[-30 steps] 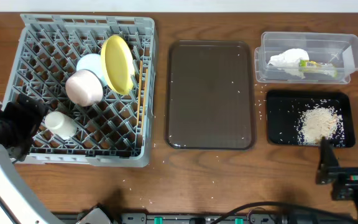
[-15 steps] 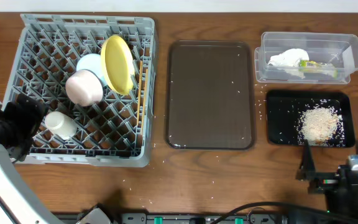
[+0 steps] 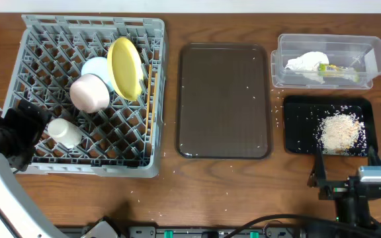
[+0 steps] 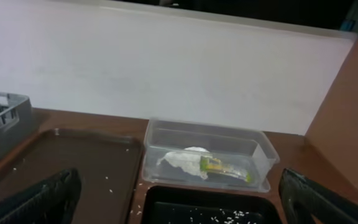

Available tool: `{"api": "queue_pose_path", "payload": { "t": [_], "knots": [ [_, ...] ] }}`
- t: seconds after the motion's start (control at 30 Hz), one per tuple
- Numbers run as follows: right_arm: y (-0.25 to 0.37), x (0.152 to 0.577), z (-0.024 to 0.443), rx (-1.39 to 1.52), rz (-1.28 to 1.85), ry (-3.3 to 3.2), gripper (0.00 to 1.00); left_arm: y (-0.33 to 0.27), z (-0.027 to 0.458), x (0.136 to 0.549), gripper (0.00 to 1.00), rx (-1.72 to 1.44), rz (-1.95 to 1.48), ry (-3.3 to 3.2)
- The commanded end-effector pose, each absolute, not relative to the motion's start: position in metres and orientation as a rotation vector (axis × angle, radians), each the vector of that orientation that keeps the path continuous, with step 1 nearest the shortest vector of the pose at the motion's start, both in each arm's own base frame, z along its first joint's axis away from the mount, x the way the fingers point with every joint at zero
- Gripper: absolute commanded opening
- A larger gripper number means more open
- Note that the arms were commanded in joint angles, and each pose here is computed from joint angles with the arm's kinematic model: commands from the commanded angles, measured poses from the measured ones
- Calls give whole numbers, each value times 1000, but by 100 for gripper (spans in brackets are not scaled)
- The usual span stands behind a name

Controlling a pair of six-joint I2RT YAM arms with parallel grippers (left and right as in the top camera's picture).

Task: Sort waste into correct bins and load items into the dishwasher

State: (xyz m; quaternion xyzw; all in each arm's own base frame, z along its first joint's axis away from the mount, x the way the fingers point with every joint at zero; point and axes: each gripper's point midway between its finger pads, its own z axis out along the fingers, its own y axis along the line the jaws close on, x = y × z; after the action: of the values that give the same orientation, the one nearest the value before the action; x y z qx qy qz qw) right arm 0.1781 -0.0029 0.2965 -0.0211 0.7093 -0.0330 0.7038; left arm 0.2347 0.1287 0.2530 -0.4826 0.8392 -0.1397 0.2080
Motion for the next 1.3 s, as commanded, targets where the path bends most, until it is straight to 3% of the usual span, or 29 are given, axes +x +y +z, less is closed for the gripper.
{"api": "queue_pose_path", "payload": {
  "t": [0.0,0.67,1.27],
  "knots": [
    [-3,180,294,-41,-67,1567,99,131,256,234,94,-1348,-378,2327],
    [-2,220,271,-34,-66,1432,99,131,256,234,94,-1348,-378,2327],
    [0,231,262,-34,-59,1225,99,131,256,234,94,-1348,-378,2327]
  ]
}}
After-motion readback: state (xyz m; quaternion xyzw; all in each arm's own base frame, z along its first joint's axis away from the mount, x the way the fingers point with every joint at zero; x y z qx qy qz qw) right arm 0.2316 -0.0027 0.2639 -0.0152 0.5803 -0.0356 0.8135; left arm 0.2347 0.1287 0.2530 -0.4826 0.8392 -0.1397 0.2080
